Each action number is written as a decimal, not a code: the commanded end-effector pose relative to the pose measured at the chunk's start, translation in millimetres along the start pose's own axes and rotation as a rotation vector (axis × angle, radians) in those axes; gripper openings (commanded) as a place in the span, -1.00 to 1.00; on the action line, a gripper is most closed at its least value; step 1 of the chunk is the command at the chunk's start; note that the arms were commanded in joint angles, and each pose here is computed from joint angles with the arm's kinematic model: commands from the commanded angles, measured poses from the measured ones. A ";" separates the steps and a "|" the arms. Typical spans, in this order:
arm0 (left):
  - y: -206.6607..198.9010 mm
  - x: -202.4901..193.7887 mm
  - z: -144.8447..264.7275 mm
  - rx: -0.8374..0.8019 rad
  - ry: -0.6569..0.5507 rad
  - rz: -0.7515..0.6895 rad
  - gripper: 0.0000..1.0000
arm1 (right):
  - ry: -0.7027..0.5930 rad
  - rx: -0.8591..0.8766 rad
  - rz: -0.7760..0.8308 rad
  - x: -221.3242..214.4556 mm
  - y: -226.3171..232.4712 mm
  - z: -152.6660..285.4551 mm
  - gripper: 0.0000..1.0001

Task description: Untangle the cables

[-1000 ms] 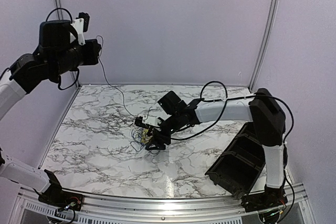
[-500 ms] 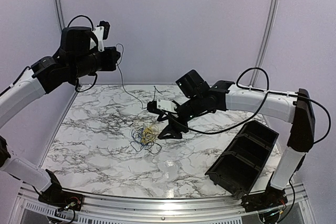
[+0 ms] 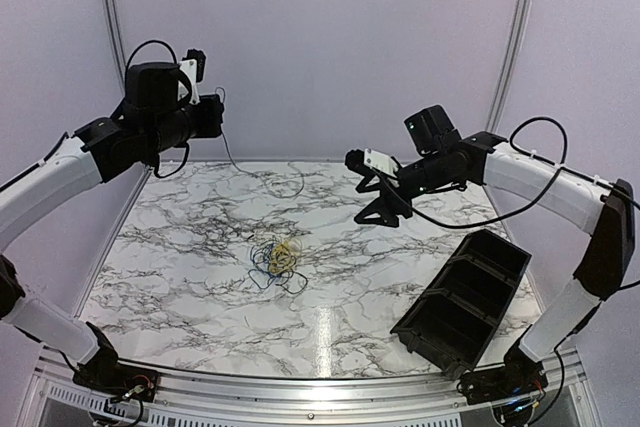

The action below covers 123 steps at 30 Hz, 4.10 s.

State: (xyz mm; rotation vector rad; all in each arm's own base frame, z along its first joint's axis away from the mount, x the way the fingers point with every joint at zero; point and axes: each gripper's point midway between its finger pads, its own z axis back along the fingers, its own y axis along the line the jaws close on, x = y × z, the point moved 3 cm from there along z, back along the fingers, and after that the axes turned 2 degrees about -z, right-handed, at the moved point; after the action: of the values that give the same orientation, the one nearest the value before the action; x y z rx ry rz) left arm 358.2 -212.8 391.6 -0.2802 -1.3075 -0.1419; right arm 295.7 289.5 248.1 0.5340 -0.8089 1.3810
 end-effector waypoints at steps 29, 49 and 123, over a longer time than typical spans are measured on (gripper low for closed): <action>-42.6 -12.0 31.0 -0.553 -0.078 0.238 -1.00 | -0.363 0.095 -0.159 159.2 -3.9 -123.2 0.18; -37.2 -7.3 35.8 -0.548 -0.103 0.230 -1.00 | -0.411 0.198 -0.144 188.7 16.1 -119.6 -1.00; -21.4 -51.5 4.0 -0.300 -0.051 0.075 0.48 | 0.766 -0.336 -0.399 -243.9 34.7 180.4 -1.00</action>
State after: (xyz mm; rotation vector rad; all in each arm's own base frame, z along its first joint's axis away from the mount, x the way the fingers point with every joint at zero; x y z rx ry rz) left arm 338.4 -231.4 340.8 -0.5954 -1.3152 -0.2479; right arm 233.2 17.7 177.8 -0.0855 -0.3745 0.9426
